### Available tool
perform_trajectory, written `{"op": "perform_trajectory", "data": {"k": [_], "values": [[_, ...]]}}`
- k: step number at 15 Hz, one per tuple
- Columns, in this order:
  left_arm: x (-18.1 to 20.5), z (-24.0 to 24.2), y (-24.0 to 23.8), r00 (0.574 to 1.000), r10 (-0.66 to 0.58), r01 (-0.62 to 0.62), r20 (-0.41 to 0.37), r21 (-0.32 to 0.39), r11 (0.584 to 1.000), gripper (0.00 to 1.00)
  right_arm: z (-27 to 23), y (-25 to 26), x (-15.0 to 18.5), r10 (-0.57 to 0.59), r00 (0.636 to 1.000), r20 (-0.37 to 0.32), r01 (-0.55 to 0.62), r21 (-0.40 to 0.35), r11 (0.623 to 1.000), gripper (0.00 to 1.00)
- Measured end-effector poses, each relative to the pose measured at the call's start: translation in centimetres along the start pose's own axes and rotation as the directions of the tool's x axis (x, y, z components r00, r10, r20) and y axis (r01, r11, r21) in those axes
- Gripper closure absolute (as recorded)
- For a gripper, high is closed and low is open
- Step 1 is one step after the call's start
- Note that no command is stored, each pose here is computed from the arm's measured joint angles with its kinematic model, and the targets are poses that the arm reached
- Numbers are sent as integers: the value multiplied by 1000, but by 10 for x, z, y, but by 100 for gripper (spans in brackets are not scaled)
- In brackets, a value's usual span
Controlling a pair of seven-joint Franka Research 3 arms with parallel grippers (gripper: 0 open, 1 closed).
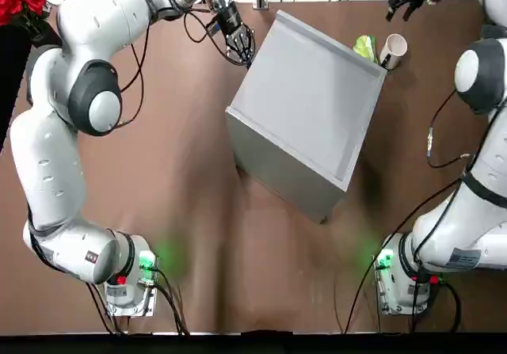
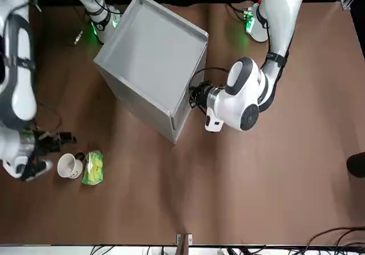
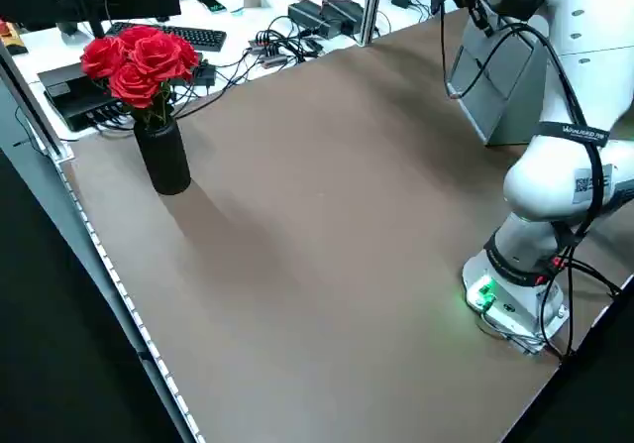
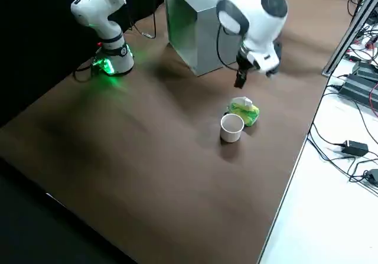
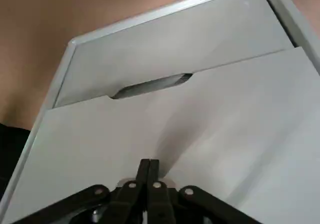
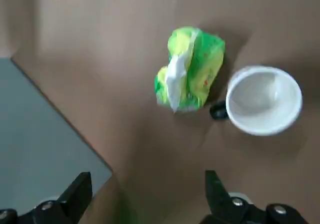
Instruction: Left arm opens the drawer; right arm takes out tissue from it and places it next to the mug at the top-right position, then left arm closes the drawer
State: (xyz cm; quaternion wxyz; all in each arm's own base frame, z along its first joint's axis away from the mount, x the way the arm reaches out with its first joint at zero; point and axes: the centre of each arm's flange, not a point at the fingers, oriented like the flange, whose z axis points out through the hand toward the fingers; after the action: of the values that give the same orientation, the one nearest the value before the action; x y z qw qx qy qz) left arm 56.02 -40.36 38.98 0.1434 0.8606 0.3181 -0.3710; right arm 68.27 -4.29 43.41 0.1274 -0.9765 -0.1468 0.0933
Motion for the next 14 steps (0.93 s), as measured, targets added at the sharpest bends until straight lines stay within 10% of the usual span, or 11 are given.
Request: {"op": "perform_trajectory", "data": {"k": [14], "values": [[-5, 4, 1, 1000, -4, 4, 25, 2, 1000, 99, -216, -87, -139, 276, 927, -253, -314, -124, 941, 0]]}}
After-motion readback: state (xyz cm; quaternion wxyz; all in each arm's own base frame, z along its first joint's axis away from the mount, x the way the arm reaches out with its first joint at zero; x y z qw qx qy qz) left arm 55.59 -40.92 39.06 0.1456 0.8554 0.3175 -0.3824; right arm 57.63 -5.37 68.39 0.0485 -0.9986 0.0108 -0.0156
